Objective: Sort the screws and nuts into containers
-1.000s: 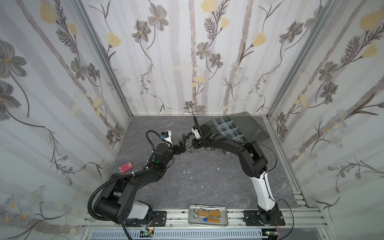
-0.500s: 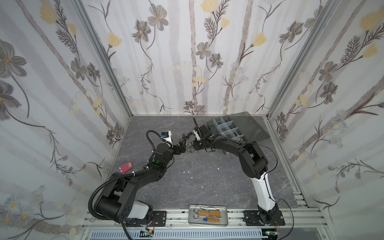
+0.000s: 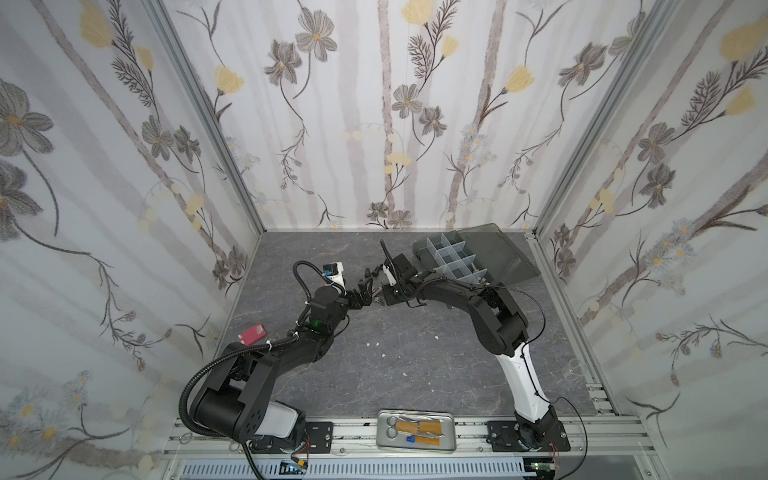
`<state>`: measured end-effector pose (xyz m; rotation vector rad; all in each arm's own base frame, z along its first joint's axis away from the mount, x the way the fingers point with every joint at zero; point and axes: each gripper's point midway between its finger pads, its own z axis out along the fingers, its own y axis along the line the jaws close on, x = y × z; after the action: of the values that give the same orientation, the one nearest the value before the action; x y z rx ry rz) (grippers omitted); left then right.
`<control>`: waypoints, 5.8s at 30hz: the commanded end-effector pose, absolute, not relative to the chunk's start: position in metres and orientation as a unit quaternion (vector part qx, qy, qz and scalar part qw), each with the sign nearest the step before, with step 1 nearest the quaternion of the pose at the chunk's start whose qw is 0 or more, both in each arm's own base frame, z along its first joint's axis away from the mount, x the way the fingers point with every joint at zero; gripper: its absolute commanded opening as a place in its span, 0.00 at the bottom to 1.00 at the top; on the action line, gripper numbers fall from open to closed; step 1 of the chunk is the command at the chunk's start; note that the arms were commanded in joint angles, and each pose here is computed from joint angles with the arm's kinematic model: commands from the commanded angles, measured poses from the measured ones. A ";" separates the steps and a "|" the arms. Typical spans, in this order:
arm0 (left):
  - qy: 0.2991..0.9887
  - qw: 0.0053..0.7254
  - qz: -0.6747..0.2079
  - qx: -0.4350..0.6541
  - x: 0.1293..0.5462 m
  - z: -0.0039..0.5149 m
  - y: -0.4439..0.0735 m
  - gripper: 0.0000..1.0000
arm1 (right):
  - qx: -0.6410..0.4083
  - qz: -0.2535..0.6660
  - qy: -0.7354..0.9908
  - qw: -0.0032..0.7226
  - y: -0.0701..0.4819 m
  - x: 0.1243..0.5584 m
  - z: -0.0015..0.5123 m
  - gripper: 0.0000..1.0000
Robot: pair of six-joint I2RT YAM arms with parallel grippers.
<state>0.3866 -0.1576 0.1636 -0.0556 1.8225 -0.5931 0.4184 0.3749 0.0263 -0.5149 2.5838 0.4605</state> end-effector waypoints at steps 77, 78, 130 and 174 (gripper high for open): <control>0.814 0.532 -0.229 -0.030 0.438 0.175 -0.203 0.89 | -0.129 0.319 0.844 0.411 0.263 0.485 0.173 0.34; 0.820 0.524 -0.224 -0.040 0.439 0.169 -0.196 0.87 | -0.145 0.334 0.838 0.406 0.280 0.479 0.170 0.34; 0.838 0.505 -0.204 -0.040 0.431 0.148 -0.167 0.81 | -0.094 0.227 0.936 0.251 0.401 0.448 0.003 0.29; 0.677 0.569 -0.348 0.311 0.361 0.241 -0.317 1.00 | -0.121 0.215 0.888 0.387 0.198 0.469 0.171 0.03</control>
<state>0.3604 -0.3063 0.2471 0.6514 1.5939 -0.8573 0.4670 0.2223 0.1760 -0.3240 2.2317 0.6264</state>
